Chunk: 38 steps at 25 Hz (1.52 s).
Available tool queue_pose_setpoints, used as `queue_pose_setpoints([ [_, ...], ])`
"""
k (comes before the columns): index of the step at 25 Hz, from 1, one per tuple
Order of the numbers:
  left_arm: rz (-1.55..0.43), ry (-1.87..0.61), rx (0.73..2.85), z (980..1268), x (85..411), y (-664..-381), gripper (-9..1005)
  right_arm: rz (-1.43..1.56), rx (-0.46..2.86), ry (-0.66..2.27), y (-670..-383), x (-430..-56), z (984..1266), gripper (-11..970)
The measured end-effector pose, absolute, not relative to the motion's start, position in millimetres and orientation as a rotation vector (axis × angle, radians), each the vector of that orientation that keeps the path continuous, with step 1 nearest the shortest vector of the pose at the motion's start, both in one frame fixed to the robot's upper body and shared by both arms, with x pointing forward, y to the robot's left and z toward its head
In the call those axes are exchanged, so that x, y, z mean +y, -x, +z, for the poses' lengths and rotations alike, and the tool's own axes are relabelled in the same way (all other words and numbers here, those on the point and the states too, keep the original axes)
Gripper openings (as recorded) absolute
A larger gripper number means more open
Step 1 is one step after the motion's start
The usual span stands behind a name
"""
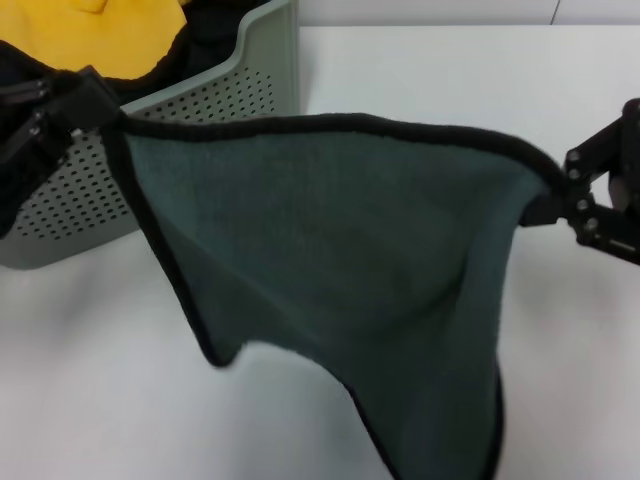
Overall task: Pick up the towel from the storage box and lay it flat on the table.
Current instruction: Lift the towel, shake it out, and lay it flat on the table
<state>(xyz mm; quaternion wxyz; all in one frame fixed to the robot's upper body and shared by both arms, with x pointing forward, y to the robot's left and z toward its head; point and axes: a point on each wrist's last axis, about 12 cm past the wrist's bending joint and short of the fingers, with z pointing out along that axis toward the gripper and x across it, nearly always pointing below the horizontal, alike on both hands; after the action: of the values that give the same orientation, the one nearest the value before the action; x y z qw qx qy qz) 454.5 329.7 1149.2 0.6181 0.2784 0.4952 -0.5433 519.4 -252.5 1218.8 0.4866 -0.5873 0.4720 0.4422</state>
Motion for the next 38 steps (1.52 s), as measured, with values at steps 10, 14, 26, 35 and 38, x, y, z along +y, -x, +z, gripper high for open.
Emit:
queue_pose_setpoints([
  [10, -1.266, -0.607, 1.126, 1142.3, 324.0, -455.0, 17, 1.043, 1.166, 1.408, -517.5, -266.0, 1219.2, 7],
  [14, -1.266, -0.547, 1.140, 1134.9, 328.6, -443.0, 17, 1.060, 1.156, 1.431, -507.9, -267.5, 1217.5, 7],
  [26, -1.295, -0.454, 1.224, 1118.0, 340.4, -384.7, 17, 1.350, 1.062, 1.361, -471.3, -264.6, 1197.2, 7],
  [35, -1.201, -0.295, 1.262, 1099.0, 346.8, -336.8, 17, 1.498, 1.193, 1.113, -471.7, -271.8, 1149.3, 7],
  [38, -1.169, -0.227, 1.286, 1083.1, 348.1, -333.6, 17, 1.472, 1.366, 1.037, -485.4, -263.2, 1122.4, 7],
])
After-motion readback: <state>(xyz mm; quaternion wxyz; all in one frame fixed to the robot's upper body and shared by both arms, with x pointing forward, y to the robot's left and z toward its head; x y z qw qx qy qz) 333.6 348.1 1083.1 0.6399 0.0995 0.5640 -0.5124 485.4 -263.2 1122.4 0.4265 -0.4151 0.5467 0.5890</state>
